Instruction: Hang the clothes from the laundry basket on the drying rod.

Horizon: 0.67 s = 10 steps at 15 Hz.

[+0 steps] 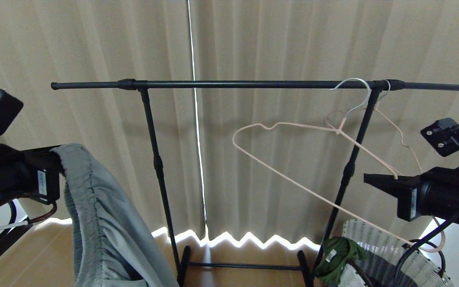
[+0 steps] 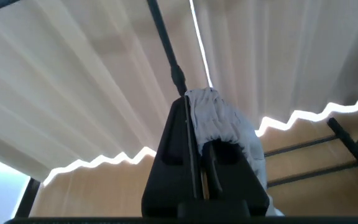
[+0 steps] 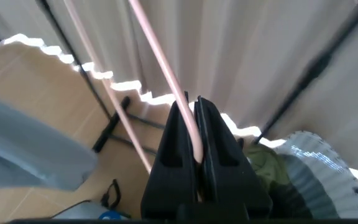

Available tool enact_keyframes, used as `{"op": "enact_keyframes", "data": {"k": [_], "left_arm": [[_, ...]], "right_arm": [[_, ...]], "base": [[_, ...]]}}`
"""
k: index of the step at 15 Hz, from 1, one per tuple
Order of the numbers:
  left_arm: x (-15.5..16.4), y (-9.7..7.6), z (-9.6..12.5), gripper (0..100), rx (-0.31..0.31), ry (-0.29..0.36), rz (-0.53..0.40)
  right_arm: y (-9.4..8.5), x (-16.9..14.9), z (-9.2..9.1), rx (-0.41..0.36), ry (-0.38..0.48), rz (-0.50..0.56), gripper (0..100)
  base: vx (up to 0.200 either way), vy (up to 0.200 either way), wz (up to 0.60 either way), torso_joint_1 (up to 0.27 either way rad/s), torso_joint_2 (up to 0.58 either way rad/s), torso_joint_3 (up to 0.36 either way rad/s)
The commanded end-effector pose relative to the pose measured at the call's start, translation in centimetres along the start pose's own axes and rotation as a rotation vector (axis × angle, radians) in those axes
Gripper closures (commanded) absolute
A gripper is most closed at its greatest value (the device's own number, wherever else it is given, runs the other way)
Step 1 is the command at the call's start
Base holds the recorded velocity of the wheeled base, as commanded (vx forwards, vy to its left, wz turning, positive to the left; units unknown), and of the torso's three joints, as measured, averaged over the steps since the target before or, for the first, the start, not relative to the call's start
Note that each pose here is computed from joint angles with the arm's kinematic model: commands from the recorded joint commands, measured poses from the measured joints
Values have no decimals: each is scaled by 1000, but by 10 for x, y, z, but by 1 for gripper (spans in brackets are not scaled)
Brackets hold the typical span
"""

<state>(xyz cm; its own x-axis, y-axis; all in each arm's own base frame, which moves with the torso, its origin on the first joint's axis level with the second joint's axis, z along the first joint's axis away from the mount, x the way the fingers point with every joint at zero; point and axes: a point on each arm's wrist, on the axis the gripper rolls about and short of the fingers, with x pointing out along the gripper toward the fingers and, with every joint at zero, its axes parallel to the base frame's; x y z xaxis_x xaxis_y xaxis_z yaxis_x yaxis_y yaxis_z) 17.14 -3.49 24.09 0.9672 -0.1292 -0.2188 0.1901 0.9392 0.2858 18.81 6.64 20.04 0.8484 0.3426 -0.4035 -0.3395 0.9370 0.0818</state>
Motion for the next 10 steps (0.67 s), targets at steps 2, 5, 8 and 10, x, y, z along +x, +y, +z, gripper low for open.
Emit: {"op": "enact_keyframes", "data": {"k": [2,5,8,10], "left_arm": [[43,-17,10,100,-49,81,-49],[77,-37,24,100,-144,134,54],[97,-40,28,100,-144,156,159],[107,-40,35,100,-148,145,185]], "right_arm": [[26,17,-6,20,61,92,100],[53,21,-5,76,82,184,100],[71,18,-5,58,86,257,100],[91,13,-5,26,100,336,100]], "base": [[0,0,0,0,0,0],[0,0,0,0,0,0],[0,0,0,0,0,0],[0,0,0,0,0,0]]}}
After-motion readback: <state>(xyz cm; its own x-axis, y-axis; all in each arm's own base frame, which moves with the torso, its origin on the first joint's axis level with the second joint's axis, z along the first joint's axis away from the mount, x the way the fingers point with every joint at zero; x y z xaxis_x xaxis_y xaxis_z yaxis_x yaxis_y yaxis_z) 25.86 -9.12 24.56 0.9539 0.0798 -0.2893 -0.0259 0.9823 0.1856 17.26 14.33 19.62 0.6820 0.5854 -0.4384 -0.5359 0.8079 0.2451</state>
